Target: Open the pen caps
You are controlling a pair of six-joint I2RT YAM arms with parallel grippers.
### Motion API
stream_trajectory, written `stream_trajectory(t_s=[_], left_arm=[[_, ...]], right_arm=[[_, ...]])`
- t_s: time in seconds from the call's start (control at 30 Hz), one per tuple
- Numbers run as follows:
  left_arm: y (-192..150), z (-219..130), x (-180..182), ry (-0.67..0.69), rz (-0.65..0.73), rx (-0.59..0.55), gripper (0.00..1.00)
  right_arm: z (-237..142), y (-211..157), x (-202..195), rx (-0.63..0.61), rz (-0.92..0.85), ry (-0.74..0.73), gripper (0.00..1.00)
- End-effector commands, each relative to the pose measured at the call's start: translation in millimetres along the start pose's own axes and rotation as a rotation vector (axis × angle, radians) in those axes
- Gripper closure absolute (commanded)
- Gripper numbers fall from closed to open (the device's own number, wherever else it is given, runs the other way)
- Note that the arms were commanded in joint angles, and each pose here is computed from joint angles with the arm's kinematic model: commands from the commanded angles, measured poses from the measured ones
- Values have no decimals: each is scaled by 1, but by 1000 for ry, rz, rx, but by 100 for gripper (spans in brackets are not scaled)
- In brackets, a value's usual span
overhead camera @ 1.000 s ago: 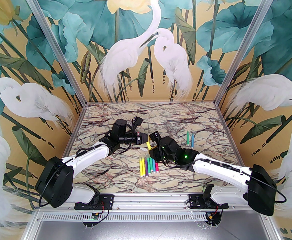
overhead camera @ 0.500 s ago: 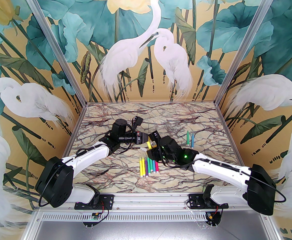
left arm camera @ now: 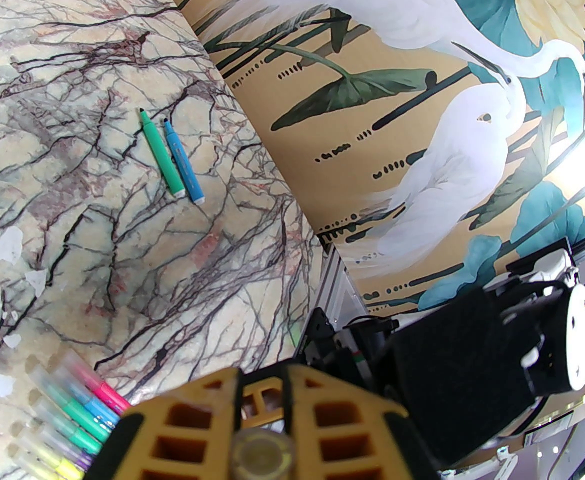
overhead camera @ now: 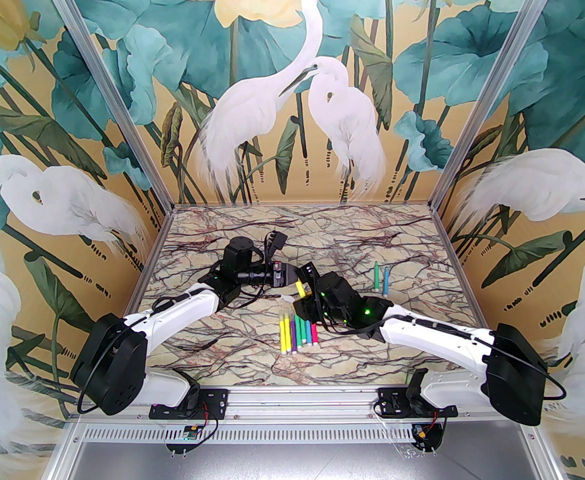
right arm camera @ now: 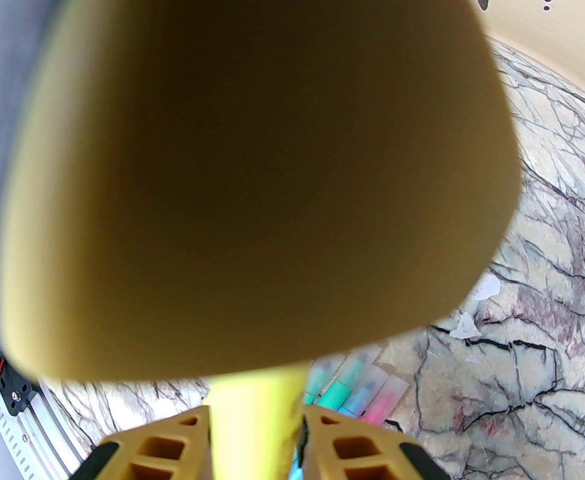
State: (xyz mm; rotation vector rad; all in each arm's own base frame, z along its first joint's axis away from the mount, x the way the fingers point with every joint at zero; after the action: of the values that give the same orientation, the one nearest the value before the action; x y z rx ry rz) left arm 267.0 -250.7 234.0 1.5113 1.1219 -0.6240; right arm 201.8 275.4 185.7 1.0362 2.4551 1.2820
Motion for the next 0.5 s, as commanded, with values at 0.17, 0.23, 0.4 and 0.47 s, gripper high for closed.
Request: stream_trajectory(t_s=[0.17,0.23,0.4,0.47], left_arm=[[2,5,0,-23,-2,12,94],[2,5,-1,-22,-3,9,94],[3,6,1,-11,-8,2,94],[3,6,3,0,-13,-3,95]], right_arm=[[-7,16,7,-60,-8,28,77],[-7,16,7,-58,-9,30,81],[-7,14,7,-59,-8,28,88],[-7,13,7,-57,-9,28,89]])
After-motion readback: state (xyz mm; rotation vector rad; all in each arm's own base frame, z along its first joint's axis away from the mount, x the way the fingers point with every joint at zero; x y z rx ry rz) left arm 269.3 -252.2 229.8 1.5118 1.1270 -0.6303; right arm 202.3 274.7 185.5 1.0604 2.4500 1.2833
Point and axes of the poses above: each hand's point on the last joint's axis, 136 mm out from that joint toward the fingers, its own z axis out along the fingers, its own x axis along the line the jaws close on, y = z × x, the point moved 6 cm from there along -z, back along the fingers, and after that the axes turned 8 degrees about -z, right-handed, at the moved point
